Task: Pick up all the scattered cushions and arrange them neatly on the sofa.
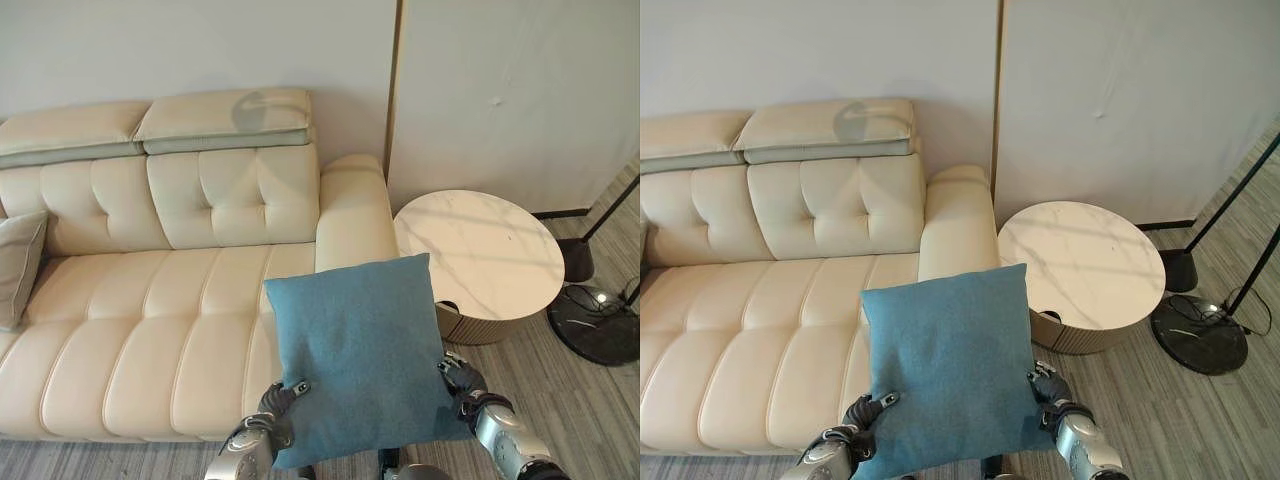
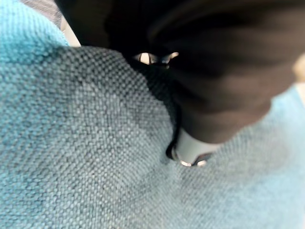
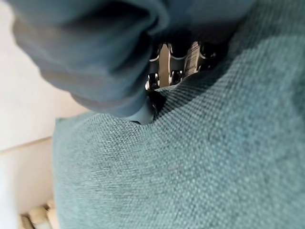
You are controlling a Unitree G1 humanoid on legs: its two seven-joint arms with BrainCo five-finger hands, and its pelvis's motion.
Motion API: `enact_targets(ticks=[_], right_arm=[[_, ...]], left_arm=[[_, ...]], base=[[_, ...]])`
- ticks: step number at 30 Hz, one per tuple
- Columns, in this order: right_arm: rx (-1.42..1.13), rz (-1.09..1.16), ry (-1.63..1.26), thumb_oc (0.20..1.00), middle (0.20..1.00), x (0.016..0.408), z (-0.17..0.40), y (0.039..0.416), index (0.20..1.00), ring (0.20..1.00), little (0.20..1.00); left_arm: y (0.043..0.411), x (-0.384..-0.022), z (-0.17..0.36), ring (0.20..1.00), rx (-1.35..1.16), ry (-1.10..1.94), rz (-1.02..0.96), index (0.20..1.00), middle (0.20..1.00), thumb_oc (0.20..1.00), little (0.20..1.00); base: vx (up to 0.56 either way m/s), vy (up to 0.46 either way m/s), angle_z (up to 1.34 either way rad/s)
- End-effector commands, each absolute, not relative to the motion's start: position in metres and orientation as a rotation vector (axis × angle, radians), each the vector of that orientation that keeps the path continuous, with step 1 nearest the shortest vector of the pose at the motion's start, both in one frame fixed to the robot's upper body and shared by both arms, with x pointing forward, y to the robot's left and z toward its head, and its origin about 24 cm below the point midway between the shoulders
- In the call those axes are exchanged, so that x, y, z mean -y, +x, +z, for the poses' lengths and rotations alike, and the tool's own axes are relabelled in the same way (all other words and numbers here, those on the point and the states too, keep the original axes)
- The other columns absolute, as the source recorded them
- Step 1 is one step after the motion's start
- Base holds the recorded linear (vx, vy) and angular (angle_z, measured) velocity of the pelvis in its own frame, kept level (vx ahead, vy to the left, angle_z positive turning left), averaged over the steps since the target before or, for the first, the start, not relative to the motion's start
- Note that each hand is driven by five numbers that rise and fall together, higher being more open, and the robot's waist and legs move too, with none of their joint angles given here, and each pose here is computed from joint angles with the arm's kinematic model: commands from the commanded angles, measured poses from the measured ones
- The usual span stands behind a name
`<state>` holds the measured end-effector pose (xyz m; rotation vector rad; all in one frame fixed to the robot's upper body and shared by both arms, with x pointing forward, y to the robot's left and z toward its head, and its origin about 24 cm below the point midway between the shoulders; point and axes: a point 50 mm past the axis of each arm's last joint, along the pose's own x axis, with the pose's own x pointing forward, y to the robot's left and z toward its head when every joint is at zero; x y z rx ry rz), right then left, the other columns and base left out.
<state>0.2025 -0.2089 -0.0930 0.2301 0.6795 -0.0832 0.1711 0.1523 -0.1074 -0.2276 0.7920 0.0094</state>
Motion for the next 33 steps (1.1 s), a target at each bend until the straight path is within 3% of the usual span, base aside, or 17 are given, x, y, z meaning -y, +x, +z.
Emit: enact_targets(ticks=[1, 6, 11, 17, 33], right_arm=[[-0.670, 0.092, 0.263, 0.200, 0.200, 0.170, -0.093, 0.205, 0.200, 0.200, 0.200], [-0.636, 0.094, 0.257, 0.200, 0.200, 0.172, -0.087, 0.210, 0.200, 0.200, 0.200], [-0.347, 0.149, 0.253, 0.200, 0.200, 0.177, -0.030, 0.233, 0.200, 0.200, 0.200], [-0.155, 0.254, 0.295, 0.200, 0.200, 0.172, 0.012, 0.221, 0.200, 0.200, 0.200], [-0.052, 0.383, 0.391, 0.200, 0.200, 0.141, 0.035, 0.217, 0.200, 0.200, 0.200]], left_arm=[[0.204, -0.126, -0.079, 0.200, -0.615, -0.222, -0.167, 0.200, 0.200, 0.200, 0.200], [0.208, -0.127, -0.072, 0.200, -0.577, -0.214, -0.170, 0.200, 0.200, 0.200, 0.200], [0.231, -0.146, -0.016, 0.200, -0.277, -0.205, -0.134, 0.200, 0.200, 0.200, 0.200], [0.216, -0.172, 0.013, 0.200, -0.144, -0.196, -0.096, 0.200, 0.200, 0.200, 0.200], [0.210, -0.201, 0.052, 0.200, 0.033, -0.100, -0.020, 0.200, 0.200, 0.200, 0.200]], base=[[0.00, -0.056, 0.13], [-0.05, -0.063, 0.11], [-0.13, 0.014, 1.41], [0.06, 0.238, 0.70], [-0.05, 0.200, 0.14]])
